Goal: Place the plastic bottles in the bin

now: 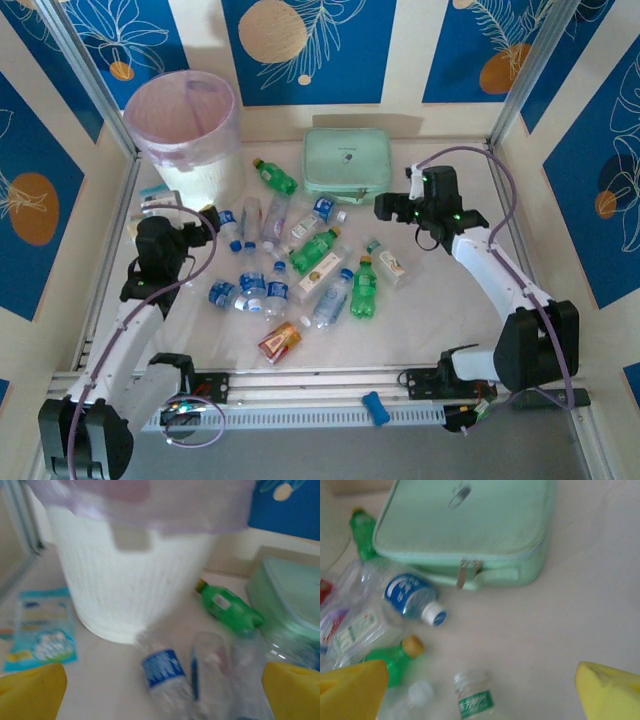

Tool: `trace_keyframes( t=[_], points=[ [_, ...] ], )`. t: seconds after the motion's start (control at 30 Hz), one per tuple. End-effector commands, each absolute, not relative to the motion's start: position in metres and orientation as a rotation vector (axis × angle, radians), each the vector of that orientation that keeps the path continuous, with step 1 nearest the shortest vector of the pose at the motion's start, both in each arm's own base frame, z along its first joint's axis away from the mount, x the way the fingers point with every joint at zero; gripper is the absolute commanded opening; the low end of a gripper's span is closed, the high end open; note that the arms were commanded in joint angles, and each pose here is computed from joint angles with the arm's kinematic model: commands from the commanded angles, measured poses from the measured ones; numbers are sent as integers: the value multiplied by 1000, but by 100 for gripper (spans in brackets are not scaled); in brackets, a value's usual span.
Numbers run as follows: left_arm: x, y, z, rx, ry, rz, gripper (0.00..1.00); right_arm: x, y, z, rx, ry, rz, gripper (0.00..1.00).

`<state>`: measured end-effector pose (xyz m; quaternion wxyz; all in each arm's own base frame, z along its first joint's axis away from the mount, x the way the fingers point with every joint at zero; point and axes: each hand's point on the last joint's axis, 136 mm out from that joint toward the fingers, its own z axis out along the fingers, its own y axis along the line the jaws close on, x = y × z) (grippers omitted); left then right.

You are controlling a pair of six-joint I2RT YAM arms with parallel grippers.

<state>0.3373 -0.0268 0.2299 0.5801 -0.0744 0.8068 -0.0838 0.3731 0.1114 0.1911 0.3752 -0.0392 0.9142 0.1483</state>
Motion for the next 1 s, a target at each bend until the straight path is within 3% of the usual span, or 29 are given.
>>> trace_keyframes(
  t=[0.0, 0.27, 0.5, 0.97],
  points=[
    [323, -63, 211, -192, 2015, -440, 100, 322, 120, 155, -193, 2651, 398, 96],
    [329, -125, 206, -65, 2065, -490, 100, 293, 128, 128, -328, 2867, 313, 91],
    [348, -167, 200, 4, 2094, -576, 100, 295, 133, 93, -410, 2944, 252, 89],
    [349, -186, 166, 12, 2236, -600, 100, 311, 125, 25, -435, 3106, 124, 82]
  ],
)
